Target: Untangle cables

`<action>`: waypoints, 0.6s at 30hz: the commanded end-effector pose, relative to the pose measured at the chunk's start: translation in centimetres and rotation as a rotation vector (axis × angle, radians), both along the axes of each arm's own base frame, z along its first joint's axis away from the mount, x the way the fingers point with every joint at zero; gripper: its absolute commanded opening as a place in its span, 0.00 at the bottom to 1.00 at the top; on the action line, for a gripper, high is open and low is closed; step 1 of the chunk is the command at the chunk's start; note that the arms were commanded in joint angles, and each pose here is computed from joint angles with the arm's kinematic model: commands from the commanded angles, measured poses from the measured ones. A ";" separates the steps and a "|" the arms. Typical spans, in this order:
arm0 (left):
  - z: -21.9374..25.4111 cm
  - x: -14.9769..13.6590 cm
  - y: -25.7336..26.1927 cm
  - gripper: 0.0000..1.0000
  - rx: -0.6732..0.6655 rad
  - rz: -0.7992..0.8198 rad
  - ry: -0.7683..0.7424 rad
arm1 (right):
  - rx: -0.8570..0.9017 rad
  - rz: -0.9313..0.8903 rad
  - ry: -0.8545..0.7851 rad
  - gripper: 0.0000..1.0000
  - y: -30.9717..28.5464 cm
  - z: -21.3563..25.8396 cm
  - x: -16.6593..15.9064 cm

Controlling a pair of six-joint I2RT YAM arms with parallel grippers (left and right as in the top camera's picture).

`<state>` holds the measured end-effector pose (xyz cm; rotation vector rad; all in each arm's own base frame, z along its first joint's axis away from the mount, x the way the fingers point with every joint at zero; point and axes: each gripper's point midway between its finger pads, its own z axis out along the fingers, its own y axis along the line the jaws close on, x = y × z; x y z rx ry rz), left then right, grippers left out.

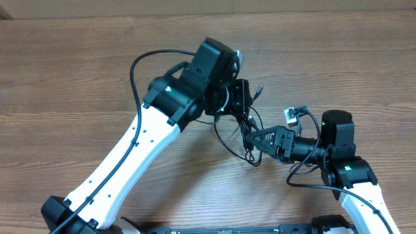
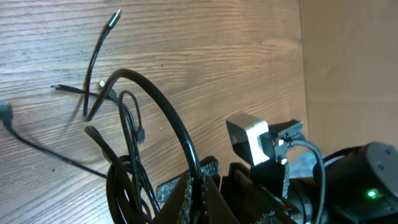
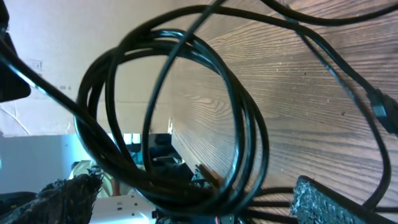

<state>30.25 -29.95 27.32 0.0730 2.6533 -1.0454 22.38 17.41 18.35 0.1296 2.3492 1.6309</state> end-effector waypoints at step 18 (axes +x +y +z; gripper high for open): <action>2.6 0.1 0.9 0.04 -0.164 0.040 0.135 | -0.092 -0.009 -0.169 1.00 -0.6 0.3 1.4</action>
